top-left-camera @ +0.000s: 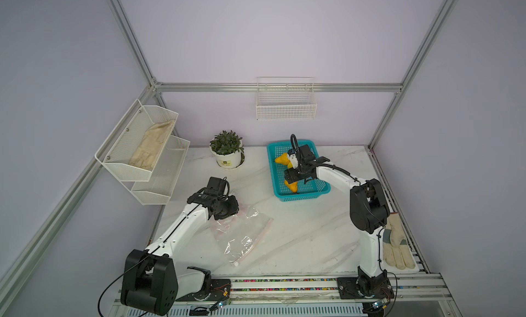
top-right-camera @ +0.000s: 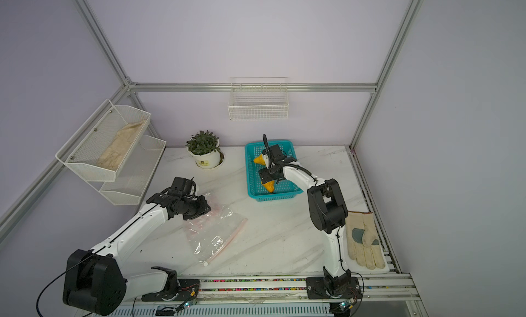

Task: Open the zip-top bag and take out the pear
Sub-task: Place the pear in the basket, then move the zipper food storage bag to the center of the board.

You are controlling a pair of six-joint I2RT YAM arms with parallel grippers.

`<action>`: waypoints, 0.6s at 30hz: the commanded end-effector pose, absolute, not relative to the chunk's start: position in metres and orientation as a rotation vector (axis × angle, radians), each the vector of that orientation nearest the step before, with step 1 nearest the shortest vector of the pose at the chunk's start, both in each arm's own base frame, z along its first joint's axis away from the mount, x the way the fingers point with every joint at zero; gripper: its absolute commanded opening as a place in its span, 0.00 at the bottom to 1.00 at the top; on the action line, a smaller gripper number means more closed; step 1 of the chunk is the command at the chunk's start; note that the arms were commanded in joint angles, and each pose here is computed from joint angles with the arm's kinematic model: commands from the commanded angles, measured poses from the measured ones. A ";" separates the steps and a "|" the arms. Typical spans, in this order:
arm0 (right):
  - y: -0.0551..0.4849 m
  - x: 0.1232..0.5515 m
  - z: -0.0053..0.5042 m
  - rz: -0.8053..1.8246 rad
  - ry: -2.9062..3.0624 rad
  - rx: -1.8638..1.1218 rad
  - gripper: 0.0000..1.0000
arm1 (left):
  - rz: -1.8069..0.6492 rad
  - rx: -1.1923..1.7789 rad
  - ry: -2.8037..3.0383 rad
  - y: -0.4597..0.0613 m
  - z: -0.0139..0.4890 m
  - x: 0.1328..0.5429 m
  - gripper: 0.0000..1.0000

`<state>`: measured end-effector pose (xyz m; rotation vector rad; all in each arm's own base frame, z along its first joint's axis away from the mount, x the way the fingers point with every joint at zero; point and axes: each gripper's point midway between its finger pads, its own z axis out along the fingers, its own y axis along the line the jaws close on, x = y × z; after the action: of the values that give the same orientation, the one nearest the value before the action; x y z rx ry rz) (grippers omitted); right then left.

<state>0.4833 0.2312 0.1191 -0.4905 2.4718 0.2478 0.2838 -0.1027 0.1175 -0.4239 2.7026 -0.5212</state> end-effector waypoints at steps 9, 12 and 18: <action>0.207 0.435 0.204 0.266 2.365 -0.445 0.93 | -0.462 -0.404 2.618 -0.093 0.124 0.291 0.38; 0.202 0.416 0.207 0.298 2.374 -0.432 0.94 | -0.591 -0.375 2.668 -0.115 0.120 0.288 0.40; 0.190 0.386 0.200 0.309 2.415 -0.415 0.94 | -0.665 -0.275 2.796 -0.166 0.107 0.232 0.41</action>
<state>0.4025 0.1944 0.2020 -0.4365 2.3806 0.2911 0.2618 -0.1507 0.1165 -0.2676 2.7361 -0.6069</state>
